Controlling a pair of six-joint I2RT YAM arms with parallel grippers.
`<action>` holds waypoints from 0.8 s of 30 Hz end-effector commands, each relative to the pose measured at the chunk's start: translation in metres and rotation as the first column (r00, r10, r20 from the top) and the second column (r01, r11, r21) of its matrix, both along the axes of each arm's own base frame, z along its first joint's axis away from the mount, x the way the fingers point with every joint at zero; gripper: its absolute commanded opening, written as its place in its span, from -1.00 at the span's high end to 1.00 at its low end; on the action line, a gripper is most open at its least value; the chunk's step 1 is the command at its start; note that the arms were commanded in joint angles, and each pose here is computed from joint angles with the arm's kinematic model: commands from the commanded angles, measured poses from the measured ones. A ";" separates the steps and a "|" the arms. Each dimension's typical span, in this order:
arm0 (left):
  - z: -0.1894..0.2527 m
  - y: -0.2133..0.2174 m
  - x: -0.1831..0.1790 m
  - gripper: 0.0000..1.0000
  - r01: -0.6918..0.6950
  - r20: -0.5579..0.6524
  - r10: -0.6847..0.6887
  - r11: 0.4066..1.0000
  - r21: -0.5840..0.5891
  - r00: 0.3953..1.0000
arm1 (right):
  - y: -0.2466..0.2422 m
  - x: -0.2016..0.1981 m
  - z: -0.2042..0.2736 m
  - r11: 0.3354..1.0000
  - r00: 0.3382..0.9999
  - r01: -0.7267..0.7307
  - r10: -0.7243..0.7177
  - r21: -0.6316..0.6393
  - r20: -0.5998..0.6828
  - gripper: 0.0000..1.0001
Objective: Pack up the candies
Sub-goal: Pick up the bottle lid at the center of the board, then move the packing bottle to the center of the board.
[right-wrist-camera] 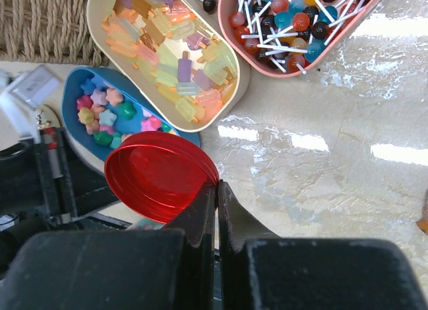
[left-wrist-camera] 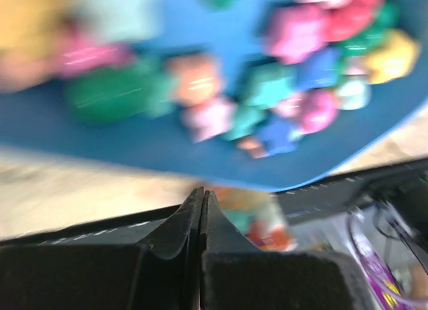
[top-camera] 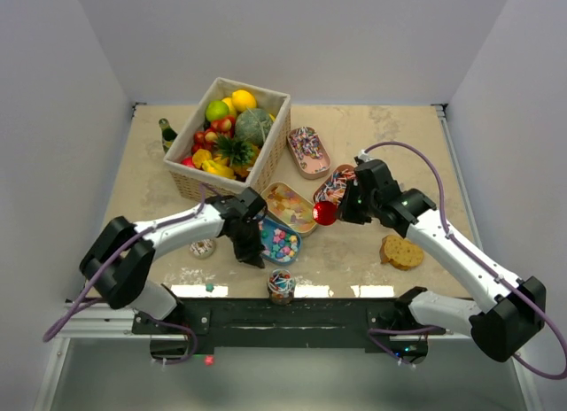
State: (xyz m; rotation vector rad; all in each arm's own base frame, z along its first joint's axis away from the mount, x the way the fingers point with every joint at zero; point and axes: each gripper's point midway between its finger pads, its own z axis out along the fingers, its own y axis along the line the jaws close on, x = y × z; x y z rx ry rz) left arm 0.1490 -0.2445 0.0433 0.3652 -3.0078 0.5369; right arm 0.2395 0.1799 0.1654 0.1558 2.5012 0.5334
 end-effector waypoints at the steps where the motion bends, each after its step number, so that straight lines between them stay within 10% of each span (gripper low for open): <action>1: 0.002 0.058 -0.019 1.00 -0.028 0.055 0.019 0.986 0.165 0.998 | 0.002 0.005 0.019 0.999 0.999 0.011 -0.013 0.038 0.040 1.00; 14: 0.013 -0.005 -0.109 1.00 0.097 -0.109 -0.129 0.961 -0.258 0.986 | 0.010 0.019 0.032 1.000 0.998 -0.018 0.016 0.024 0.064 1.00; 24: 0.027 -0.054 -0.129 1.00 -0.104 -0.276 -0.027 0.888 -0.448 0.961 | 0.005 0.014 0.046 0.998 0.995 0.002 -0.008 0.060 0.096 1.00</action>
